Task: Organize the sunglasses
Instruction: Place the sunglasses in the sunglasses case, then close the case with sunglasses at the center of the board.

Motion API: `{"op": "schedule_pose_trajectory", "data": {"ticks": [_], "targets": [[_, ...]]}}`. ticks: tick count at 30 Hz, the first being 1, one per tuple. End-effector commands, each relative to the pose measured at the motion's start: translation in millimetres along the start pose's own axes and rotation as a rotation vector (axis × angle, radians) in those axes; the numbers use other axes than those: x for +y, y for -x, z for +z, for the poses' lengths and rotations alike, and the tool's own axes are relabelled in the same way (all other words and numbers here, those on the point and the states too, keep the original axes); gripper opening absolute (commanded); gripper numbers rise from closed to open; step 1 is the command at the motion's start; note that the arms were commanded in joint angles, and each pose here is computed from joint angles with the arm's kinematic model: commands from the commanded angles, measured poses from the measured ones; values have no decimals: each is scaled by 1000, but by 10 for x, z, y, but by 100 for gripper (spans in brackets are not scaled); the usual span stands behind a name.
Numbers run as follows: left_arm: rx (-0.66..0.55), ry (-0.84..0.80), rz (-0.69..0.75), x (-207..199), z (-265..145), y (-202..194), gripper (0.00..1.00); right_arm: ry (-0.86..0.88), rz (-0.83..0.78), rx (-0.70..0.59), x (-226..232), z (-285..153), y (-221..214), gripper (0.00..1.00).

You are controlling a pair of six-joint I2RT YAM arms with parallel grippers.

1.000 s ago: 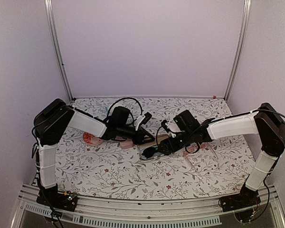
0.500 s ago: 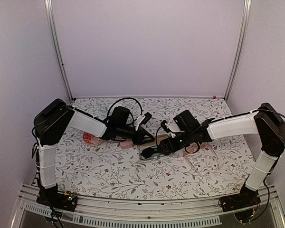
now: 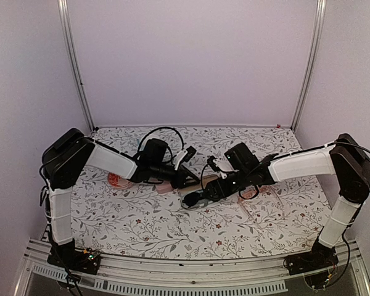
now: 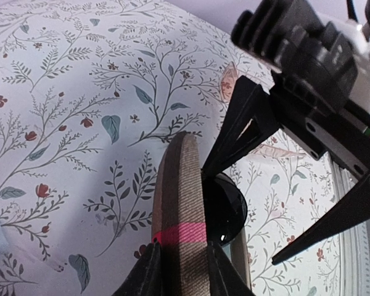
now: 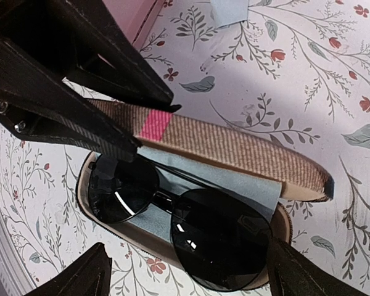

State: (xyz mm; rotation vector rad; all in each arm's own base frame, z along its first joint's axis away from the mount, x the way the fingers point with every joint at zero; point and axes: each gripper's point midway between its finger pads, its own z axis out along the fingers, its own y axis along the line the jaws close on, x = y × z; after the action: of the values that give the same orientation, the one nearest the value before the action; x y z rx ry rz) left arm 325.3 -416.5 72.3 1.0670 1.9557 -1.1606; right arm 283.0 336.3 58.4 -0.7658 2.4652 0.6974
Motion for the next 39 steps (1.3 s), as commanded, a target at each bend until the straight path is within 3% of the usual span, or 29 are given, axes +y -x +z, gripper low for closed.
{"op": "schedule_pose_trajectory", "data": {"ticks": [1,7,16,33,35,39], "targets": [[-42,-39,59,-200,-106,169,26,19,1,-76,62,-198,213,89],[-40,-40,74,-232,-102,160,27,28,50,-102,-54,-374,244,89],[-38,-12,92,-250,-107,165,27,39,120,-36,-215,-275,52,85],[-15,-18,98,-322,-39,79,27,105,204,56,-234,-74,-204,56],[-15,-19,99,-323,-33,79,27,115,190,61,-217,-77,-236,56],[-16,-17,97,-321,-26,84,27,103,130,84,-191,-75,-326,69]]}}
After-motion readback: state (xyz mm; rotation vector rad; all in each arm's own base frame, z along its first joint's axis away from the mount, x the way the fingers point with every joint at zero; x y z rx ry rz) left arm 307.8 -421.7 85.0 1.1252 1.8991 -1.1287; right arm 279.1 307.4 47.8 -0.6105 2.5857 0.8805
